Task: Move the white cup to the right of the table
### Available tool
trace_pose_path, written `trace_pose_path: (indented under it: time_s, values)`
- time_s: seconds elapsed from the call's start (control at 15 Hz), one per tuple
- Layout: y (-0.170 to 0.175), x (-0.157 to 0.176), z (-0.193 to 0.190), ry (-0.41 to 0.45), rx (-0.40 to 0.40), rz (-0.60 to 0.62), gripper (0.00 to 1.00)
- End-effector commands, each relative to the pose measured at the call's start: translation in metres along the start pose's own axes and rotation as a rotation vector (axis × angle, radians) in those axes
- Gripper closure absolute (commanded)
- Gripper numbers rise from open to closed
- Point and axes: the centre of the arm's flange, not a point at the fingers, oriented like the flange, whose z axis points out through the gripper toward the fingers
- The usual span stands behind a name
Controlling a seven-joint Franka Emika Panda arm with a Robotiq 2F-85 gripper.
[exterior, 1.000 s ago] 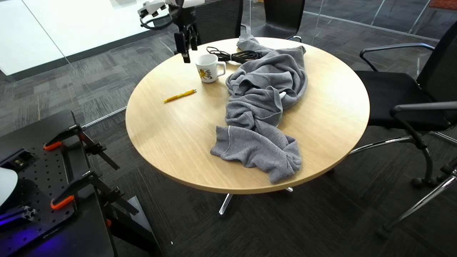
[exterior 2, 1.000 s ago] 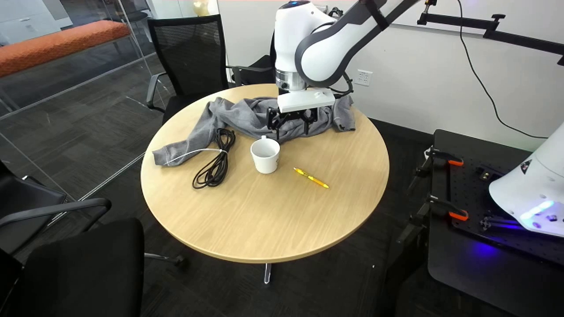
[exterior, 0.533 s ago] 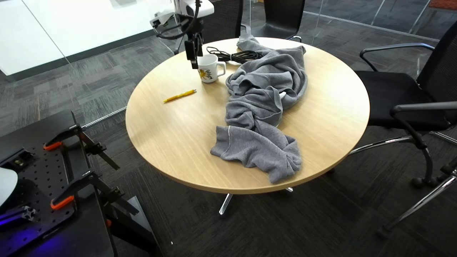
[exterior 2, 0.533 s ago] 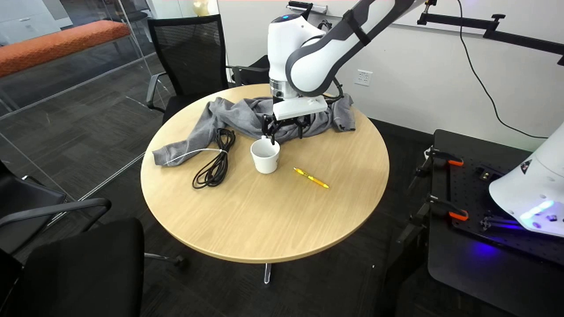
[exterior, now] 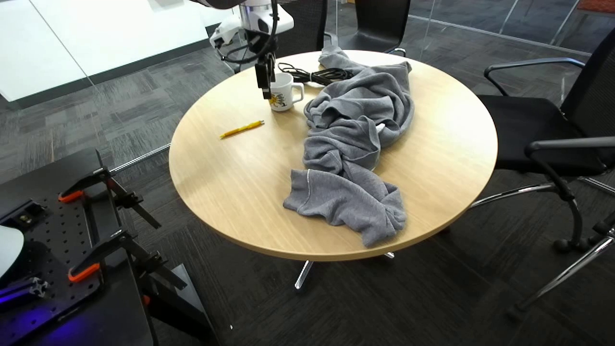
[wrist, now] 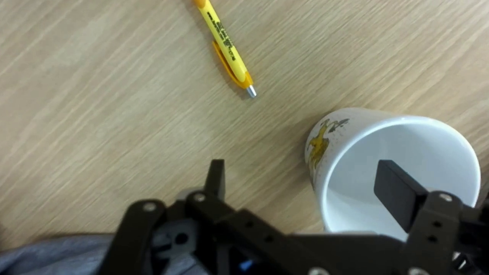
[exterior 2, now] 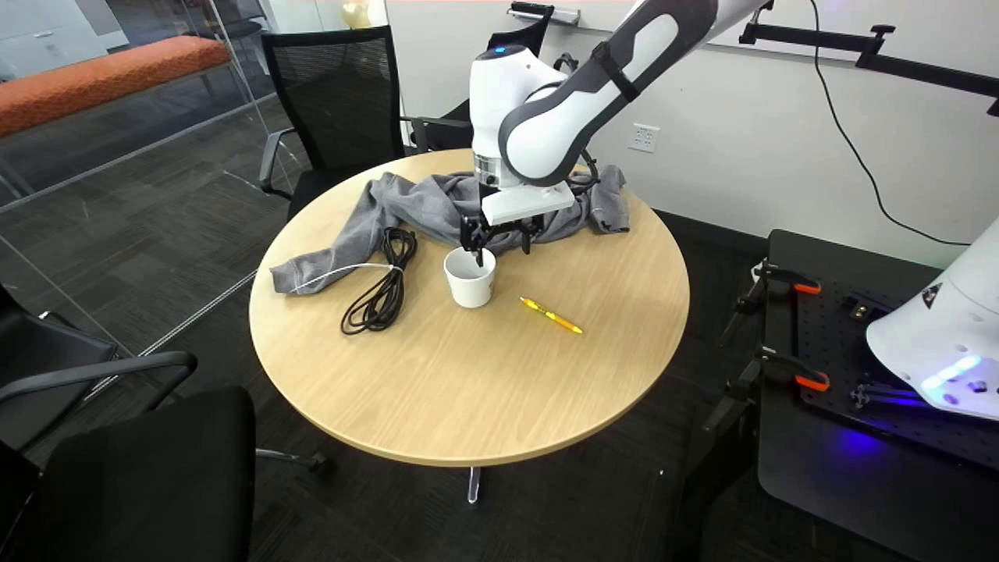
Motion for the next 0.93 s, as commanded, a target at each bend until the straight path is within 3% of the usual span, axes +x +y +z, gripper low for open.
trace_pose_path:
  time_s: [0.0, 0.4, 0.47, 0.6, 0.87]
  values:
    - [-0.01, 0.009, 0.01, 0.008, 0.025, -0.023, 0.0]
    - [-0.017, 0.013, 0.023, 0.01, 0.019, -0.029, 0.01]
    - [-0.018, 0.014, 0.024, 0.009, 0.02, -0.029, 0.26]
    - [-0.02, 0.016, 0.027, 0.008, 0.019, -0.03, 0.3]
    - [-0.024, 0.02, 0.031, 0.007, 0.02, -0.029, 0.62]
